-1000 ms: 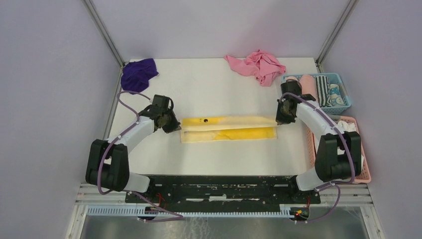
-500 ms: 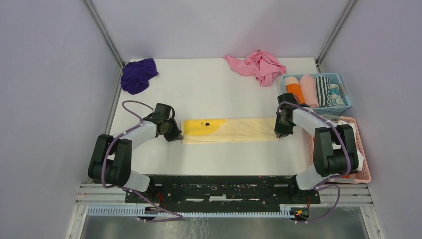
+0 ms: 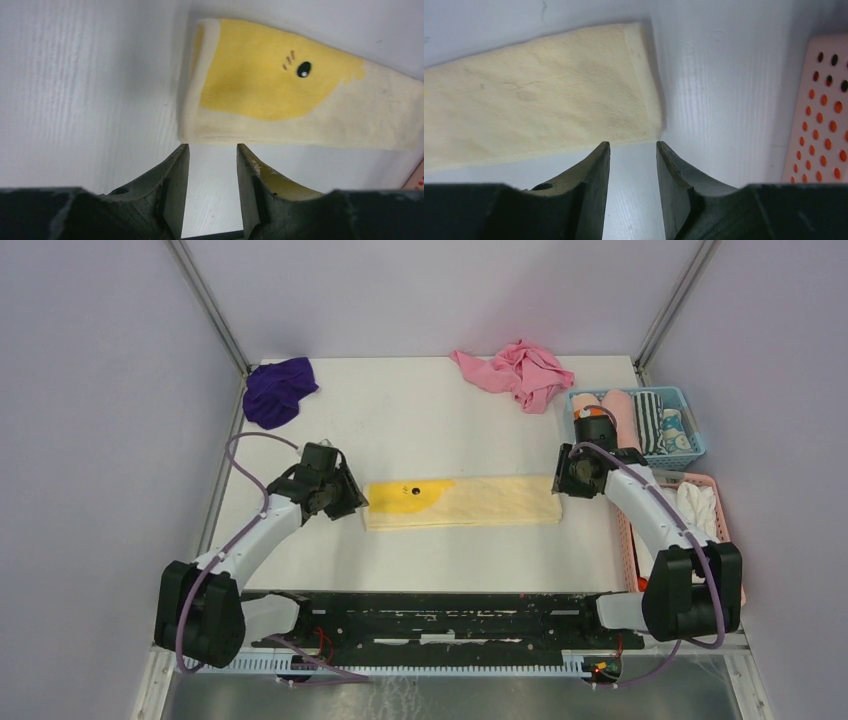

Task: Roll the towels
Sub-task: Fold the towel at the center of the board.

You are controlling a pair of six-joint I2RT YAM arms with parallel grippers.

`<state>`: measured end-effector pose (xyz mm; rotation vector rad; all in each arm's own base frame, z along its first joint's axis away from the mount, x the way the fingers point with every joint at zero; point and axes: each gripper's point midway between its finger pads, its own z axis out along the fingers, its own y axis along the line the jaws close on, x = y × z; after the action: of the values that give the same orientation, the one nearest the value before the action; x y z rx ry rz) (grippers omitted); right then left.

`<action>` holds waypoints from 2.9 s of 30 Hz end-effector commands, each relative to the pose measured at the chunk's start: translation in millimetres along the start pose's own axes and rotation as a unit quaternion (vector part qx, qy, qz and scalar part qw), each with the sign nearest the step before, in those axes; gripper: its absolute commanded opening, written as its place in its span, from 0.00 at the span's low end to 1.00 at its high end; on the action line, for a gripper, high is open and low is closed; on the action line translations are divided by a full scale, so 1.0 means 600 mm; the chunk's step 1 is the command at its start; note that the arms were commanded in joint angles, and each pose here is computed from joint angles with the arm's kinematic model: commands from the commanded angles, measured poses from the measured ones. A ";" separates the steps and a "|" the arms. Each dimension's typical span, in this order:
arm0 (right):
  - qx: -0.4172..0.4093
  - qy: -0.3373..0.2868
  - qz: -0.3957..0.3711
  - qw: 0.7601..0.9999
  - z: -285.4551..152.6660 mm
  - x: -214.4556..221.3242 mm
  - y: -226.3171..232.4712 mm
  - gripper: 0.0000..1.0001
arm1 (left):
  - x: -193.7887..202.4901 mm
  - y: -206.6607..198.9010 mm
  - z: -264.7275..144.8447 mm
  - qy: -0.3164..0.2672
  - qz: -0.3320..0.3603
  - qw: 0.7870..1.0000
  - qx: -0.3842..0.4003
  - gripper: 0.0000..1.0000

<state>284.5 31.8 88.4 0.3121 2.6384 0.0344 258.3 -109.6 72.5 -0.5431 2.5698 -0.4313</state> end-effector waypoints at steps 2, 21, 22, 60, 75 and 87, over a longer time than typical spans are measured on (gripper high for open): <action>-0.096 -0.025 -0.009 0.995 0.005 -0.049 0.068 0.45 | -0.033 -0.107 -0.014 -0.031 0.039 0.997 0.051 0.46; -0.054 0.085 -0.018 0.995 0.101 0.016 0.049 0.46 | 0.051 0.043 0.096 0.033 0.063 0.992 -0.105 0.38; -0.051 0.077 -0.018 0.996 0.094 0.010 0.047 0.47 | 0.048 0.040 0.093 0.030 0.063 0.992 -0.102 0.39; 0.163 0.015 -0.065 0.984 0.016 -0.046 -0.056 0.01 | 0.071 -0.110 0.032 0.020 0.047 0.996 0.076 0.49; -0.110 0.038 -0.183 0.976 -0.079 0.010 0.284 0.00 | 0.046 -0.084 0.049 0.003 -0.005 0.996 0.084 0.53; -0.149 0.041 -0.233 0.960 -0.079 0.094 0.488 0.00 | 0.080 -0.067 0.094 0.038 -0.015 0.996 0.078 0.35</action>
<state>272.8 293.0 114.3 -0.4654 2.7267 0.2502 254.8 -170.1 23.1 -0.4868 2.6064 -0.6077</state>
